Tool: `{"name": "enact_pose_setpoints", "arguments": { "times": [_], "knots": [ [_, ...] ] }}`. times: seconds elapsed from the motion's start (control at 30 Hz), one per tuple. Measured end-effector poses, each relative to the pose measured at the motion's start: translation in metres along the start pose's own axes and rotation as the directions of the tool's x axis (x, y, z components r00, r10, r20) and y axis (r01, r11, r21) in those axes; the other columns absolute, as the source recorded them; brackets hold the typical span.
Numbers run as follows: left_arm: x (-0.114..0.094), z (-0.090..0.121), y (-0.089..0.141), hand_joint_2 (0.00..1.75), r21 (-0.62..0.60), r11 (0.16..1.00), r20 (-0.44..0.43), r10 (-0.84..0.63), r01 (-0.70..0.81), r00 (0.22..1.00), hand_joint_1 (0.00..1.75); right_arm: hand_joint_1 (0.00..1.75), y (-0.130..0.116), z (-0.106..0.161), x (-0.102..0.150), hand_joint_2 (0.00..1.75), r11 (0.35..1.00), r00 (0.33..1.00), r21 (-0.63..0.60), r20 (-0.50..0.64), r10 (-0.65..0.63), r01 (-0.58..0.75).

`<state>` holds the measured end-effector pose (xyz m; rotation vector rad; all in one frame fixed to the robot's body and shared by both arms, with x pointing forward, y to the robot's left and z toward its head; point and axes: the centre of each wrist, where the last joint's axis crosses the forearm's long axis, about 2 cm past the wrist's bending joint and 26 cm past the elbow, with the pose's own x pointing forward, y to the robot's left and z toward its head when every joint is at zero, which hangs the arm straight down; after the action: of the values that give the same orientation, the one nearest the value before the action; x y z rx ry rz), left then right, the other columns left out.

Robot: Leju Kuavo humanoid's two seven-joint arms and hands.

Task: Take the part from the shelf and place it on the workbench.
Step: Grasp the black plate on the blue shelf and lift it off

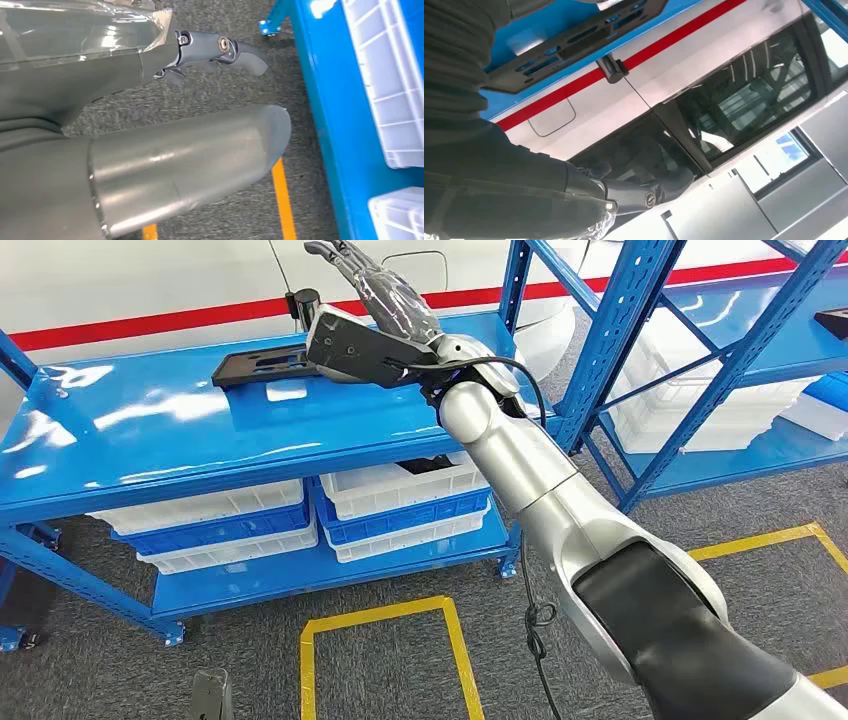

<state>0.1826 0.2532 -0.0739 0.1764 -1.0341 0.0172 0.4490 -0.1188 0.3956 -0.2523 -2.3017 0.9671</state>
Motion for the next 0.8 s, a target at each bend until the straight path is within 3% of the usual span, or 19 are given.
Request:
{"name": "enact_pose_setpoints", "arguments": {
  "times": [0.8],
  "knots": [
    [-0.001,-0.001,0.005,0.00,0.022,1.000,-0.003,0.013,-0.012,1.000,0.00,0.00,0.004,-0.013,0.014,1.75,1.000,0.999,0.007,0.037,-0.007,0.007]
  ]
}}
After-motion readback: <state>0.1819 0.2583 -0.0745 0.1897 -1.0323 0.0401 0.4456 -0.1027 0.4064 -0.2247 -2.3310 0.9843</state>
